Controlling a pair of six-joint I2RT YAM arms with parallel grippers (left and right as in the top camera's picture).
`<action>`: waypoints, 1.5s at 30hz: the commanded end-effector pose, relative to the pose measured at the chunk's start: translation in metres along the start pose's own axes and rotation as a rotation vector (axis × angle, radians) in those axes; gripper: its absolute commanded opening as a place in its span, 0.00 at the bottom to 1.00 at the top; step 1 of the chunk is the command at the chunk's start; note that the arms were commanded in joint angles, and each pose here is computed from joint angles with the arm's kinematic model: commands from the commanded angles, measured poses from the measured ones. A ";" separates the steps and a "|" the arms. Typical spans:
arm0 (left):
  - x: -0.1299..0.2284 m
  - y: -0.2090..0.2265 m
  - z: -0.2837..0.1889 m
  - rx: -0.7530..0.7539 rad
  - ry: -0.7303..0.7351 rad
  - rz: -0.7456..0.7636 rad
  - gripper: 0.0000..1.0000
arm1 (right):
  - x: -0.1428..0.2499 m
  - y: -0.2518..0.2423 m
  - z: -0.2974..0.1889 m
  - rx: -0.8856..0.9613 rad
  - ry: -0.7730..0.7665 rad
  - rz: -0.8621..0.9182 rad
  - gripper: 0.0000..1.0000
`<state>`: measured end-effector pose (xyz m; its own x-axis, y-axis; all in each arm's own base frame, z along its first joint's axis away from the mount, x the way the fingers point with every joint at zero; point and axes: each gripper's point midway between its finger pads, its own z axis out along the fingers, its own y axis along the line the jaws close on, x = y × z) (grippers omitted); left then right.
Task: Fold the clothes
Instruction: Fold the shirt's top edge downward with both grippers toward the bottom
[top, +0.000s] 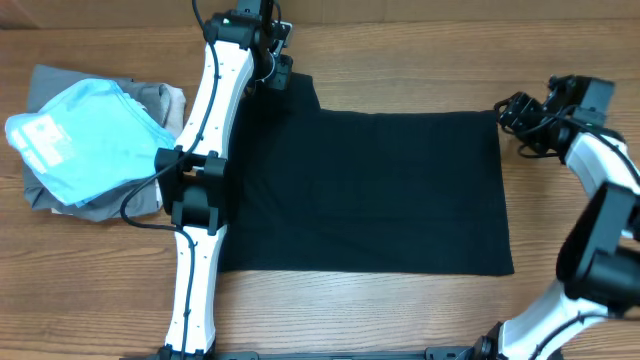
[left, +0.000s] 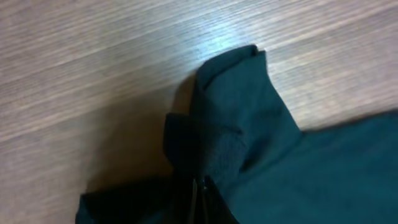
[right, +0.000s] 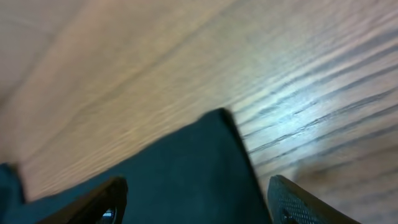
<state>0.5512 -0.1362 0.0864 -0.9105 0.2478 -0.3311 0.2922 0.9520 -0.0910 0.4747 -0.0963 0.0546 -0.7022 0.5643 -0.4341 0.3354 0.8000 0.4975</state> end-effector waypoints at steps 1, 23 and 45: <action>-0.010 -0.011 -0.031 0.013 -0.045 0.035 0.04 | 0.006 -0.006 0.025 0.015 0.014 -0.002 0.76; 0.008 -0.018 -0.055 0.022 0.022 0.033 0.04 | 0.000 -0.003 0.061 0.063 -0.070 -0.077 0.50; 0.030 -0.014 -0.068 -0.008 0.106 0.024 0.04 | -0.019 0.013 0.026 0.047 -0.112 -0.086 0.06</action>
<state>0.4973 -0.1301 0.1152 -0.9483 0.2688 -0.1685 0.2887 0.9515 -0.1064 0.5020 -0.0836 0.0104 -0.7002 0.5169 -0.4925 0.3325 0.8465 0.4158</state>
